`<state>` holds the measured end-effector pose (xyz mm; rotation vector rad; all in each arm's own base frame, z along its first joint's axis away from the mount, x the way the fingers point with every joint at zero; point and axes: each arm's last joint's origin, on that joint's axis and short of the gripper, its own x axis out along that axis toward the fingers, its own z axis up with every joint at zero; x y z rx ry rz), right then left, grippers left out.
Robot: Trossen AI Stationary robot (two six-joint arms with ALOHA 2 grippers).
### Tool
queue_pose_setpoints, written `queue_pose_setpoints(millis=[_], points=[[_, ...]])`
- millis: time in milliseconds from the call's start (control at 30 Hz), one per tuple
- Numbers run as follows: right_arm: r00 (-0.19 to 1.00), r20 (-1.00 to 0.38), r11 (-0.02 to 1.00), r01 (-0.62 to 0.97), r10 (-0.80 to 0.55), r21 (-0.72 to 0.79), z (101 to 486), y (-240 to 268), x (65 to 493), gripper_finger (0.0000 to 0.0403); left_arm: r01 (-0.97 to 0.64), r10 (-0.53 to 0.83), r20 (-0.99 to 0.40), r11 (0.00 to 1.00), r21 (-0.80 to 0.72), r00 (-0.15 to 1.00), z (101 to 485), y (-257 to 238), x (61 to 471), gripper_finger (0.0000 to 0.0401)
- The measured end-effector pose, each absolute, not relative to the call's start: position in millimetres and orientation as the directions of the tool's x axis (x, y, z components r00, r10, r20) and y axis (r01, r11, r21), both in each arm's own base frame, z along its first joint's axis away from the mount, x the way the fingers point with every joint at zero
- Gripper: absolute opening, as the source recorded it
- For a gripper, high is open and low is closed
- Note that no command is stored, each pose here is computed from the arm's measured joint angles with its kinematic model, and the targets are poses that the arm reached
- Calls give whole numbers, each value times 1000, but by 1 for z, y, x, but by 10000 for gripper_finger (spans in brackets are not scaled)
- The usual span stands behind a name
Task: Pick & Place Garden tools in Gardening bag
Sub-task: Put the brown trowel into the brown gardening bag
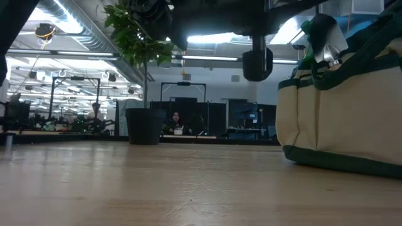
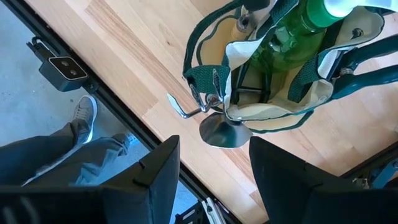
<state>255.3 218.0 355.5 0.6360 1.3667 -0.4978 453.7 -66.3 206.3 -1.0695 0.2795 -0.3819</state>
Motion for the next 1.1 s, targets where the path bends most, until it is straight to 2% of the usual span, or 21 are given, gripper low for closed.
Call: queue_pose_setpoints(millis=[200,333,500,667,967,1100], points=[[147,-988,739,662,36,126,355,218,255,195,268,-396,103,388,-882,913,233,-52,453,1],[148,-988,739,662,34,125,355,218,255,195,191,-385,58,317,-929,921,229,-42,453,1],[152,-988,735,666,30,125,355,218,255,195,83,-448,-1,169,-982,894,223,-49,452,1],[163,-986,734,668,17,123,356,217,256,195,-43,-447,-100,137,-990,889,213,-61,451,1],[164,-986,734,668,16,123,356,217,256,195,23,-387,5,41,-999,922,224,-61,452,1],[168,-986,734,668,11,122,356,217,256,195,7,-377,-1,20,-1000,926,223,-57,452,1]])
